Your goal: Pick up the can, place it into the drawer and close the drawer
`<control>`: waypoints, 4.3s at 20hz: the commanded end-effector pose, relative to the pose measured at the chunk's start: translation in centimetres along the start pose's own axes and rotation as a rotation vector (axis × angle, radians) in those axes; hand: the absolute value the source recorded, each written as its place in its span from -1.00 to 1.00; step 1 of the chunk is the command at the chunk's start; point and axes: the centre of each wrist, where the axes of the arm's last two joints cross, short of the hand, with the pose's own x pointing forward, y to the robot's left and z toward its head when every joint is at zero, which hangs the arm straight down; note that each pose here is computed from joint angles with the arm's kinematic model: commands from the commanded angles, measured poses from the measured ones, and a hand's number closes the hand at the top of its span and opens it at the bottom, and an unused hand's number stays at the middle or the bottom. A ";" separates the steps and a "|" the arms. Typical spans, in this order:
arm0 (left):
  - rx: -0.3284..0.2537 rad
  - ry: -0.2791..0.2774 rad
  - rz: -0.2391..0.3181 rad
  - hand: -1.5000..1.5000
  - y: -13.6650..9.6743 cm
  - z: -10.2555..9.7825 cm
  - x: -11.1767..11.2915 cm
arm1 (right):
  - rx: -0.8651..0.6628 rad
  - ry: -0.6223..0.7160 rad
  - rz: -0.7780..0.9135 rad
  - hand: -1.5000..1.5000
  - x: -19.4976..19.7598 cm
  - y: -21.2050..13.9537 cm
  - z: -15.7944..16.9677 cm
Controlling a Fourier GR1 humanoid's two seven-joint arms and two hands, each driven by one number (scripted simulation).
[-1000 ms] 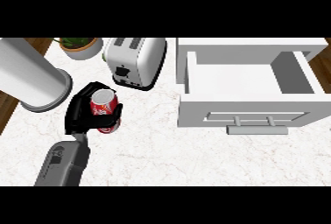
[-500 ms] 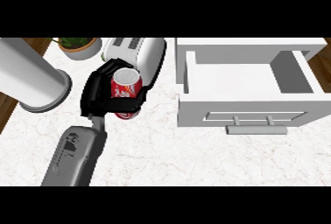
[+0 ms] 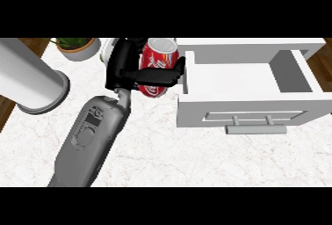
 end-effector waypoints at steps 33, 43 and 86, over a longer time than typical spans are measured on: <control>-0.013 0.054 -0.142 1.00 -10.0 -9.6 6.3 | 0.047 -0.029 -0.006 -1.00 1.4 0.9 -2.5; 0.056 0.046 -0.231 1.00 -9.8 -9.0 2.9 | 0.035 -0.021 0.000 -1.00 -0.2 1.1 -2.5; 0.178 0.017 -0.129 -1.00 -10.4 -8.1 1.8 | 0.172 -0.296 0.470 -1.00 3.8 3.4 -5.4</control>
